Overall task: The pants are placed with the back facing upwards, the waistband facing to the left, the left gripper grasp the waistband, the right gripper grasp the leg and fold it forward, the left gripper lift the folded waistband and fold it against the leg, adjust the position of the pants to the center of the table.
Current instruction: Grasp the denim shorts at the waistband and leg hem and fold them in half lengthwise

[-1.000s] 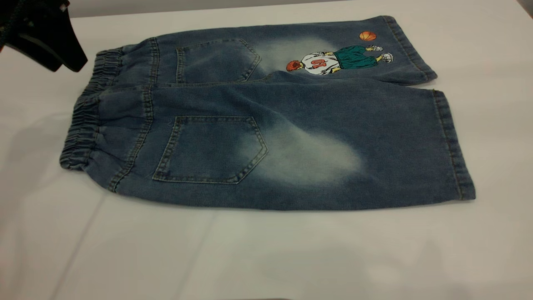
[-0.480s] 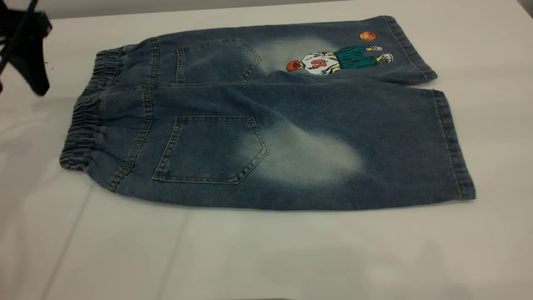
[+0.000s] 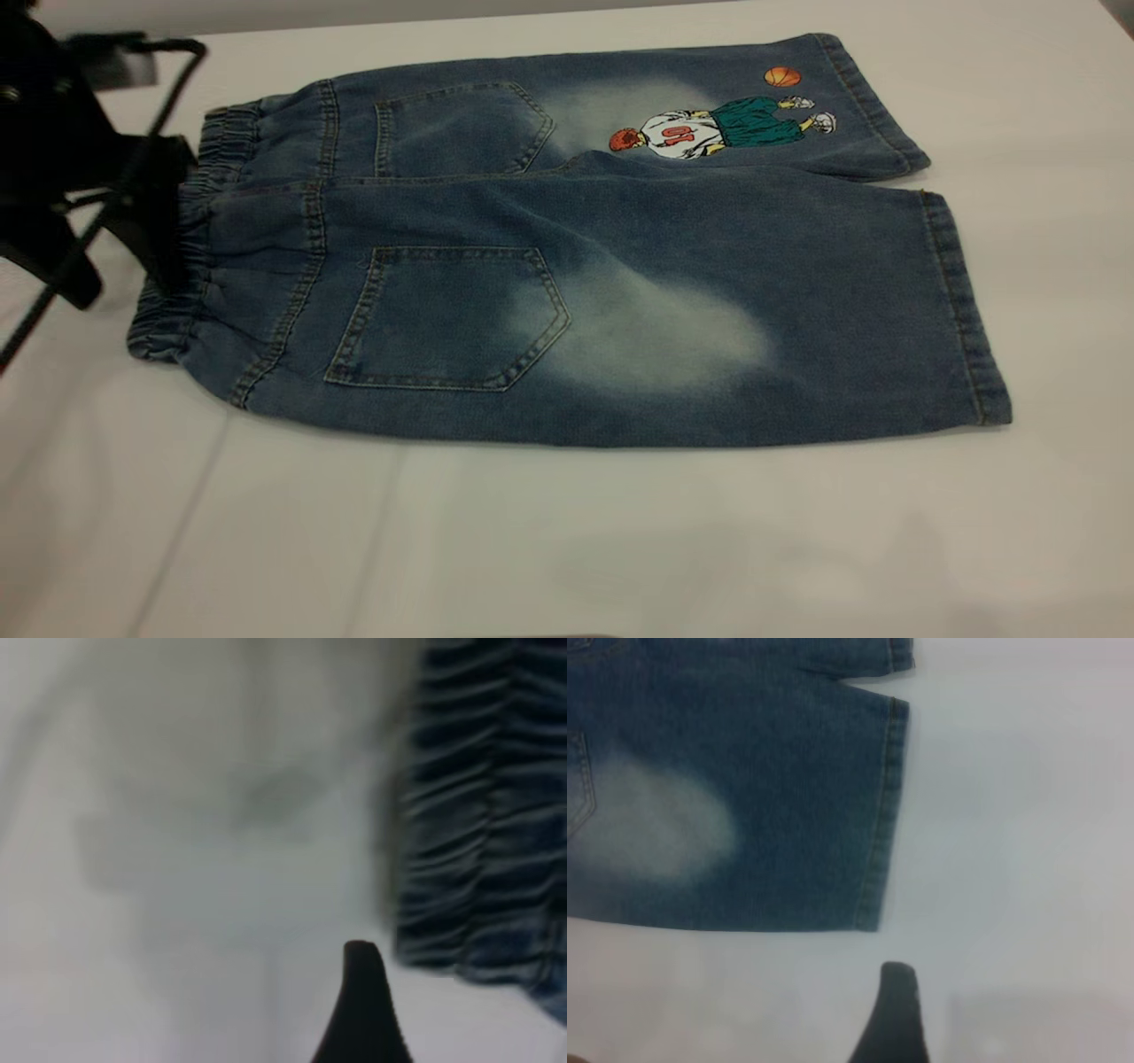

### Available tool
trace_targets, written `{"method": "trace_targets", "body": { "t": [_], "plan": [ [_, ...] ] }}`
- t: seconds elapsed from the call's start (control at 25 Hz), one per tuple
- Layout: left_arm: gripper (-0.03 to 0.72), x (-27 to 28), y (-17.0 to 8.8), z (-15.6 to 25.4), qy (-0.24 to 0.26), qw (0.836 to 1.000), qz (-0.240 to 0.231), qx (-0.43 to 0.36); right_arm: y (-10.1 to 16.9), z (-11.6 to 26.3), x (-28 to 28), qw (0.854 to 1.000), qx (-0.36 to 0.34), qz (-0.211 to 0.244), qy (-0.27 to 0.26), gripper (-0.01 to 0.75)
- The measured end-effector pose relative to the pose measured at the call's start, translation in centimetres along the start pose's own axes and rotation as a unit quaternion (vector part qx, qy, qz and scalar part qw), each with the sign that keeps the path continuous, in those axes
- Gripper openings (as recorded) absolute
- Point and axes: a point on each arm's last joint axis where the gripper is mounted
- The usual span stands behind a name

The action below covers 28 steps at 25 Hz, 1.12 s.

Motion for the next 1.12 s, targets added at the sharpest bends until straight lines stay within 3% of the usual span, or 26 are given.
{"method": "trace_targets", "body": {
  "t": [0.8,0.88,1.08,1.12],
  "plan": [
    [0.478,-3.3,0.1,0.2,0.024,1.000,0.008,0.002,0.0,-0.1,0.0,1.000,0.000,-0.001,-0.007,0.547],
    [0.424,-3.3,0.0,0.2,0.024,1.000,0.009,0.004,0.0,-0.1,0.0,1.000,0.000,-0.001,-0.008,0.547],
    [0.113,-3.3,-0.2,0.0,0.020,1.000,0.014,0.008,0.1,-0.6,0.3,0.999,0.034,0.001,-0.017,0.547],
    [0.094,-3.1,-0.2,-0.2,0.015,1.000,0.013,0.005,0.2,-0.9,0.6,0.998,0.053,0.002,-0.022,0.547]
  ]
}}
Point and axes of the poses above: a point on each arm's last joint axis where the gripper is mounted, x pointing back along that axis away from the gripper, y along the wrist's bending axis when the last joint is at zero, z = x × y, and after that the axes turned 13 degrees about -x, right-handed
